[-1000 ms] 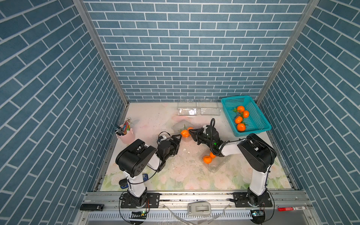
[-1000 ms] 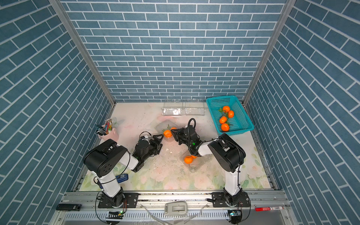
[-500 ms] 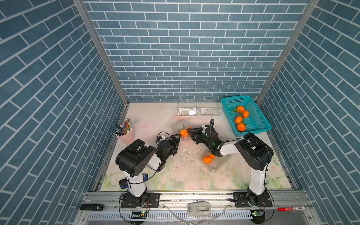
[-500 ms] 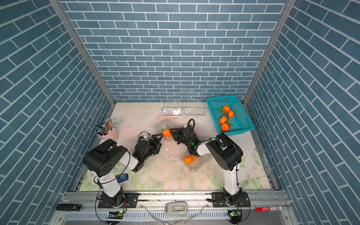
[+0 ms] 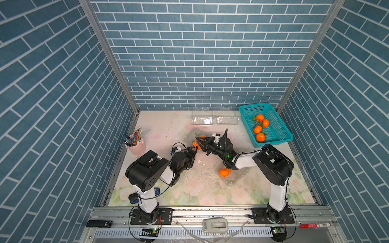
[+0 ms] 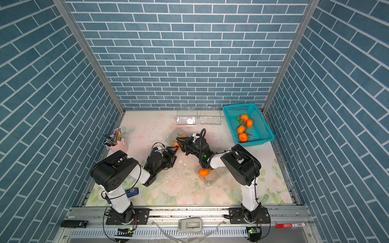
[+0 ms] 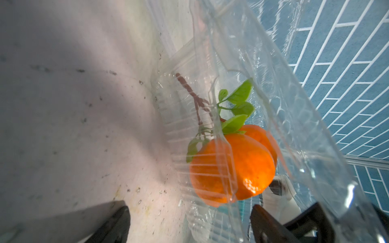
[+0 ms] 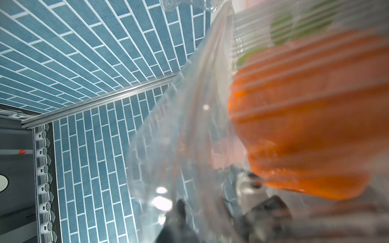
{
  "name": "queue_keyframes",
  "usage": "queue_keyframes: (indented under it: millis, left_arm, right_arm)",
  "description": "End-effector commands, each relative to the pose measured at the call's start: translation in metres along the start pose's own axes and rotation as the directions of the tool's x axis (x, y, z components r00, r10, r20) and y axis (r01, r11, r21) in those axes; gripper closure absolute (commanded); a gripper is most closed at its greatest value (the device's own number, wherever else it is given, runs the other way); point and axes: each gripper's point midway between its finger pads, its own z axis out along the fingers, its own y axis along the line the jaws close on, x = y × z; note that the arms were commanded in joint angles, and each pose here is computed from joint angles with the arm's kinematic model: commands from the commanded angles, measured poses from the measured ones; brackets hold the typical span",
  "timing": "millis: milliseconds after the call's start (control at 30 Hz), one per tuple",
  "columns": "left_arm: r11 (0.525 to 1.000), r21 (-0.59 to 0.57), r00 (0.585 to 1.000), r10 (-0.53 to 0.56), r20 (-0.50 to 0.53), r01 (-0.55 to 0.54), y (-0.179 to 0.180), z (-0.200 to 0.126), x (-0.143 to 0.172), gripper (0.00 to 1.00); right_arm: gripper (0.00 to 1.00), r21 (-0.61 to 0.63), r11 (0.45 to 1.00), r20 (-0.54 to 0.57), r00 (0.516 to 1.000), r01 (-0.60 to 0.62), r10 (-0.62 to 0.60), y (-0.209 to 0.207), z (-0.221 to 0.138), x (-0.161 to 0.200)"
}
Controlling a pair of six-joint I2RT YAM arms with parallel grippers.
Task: Take oranges out of containers
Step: Adjust the packing box at the center of the board.
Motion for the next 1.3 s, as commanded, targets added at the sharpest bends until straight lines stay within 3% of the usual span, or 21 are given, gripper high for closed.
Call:
queue_keyframes:
  millis: [0, 200, 500, 900, 1267]
  left_arm:
    - [0.978, -0.206, 1.0, 0.009, -0.03, -0.015, 0.06, -0.012, 0.008, 0.09]
    - [0.977, -0.212, 1.0, -0.012, -0.007, 0.011, 0.064, -0.018, -0.004, 0.1]
    - [0.977, -0.213, 1.0, 0.007, 0.01, -0.005, 0.052, -0.022, -0.019, 0.1]
    - [0.959, -0.268, 0.995, 0.095, -0.005, -0.093, 0.031, -0.036, -0.033, 0.05]
    - [0.91, -0.336, 0.969, 0.239, -0.056, -0.244, -0.011, -0.059, -0.054, 0.01]
  right_arm:
    - [0.73, -0.051, 0.998, -0.016, 1.0, -0.024, 0.024, 0.016, -0.006, 0.002]
    - [0.71, 0.002, 1.0, -0.053, 0.999, 0.012, -0.012, 0.005, -0.015, -0.011]
    - [0.65, 0.145, 0.958, -0.225, 0.951, 0.246, -0.21, -0.009, -0.034, -0.011]
    - [0.52, 0.423, 0.713, -0.395, 0.822, 0.559, -0.41, -0.033, -0.082, -0.024]
    - [0.35, 0.545, 0.487, -0.489, 0.731, 0.682, -0.476, -0.033, -0.108, -0.04]
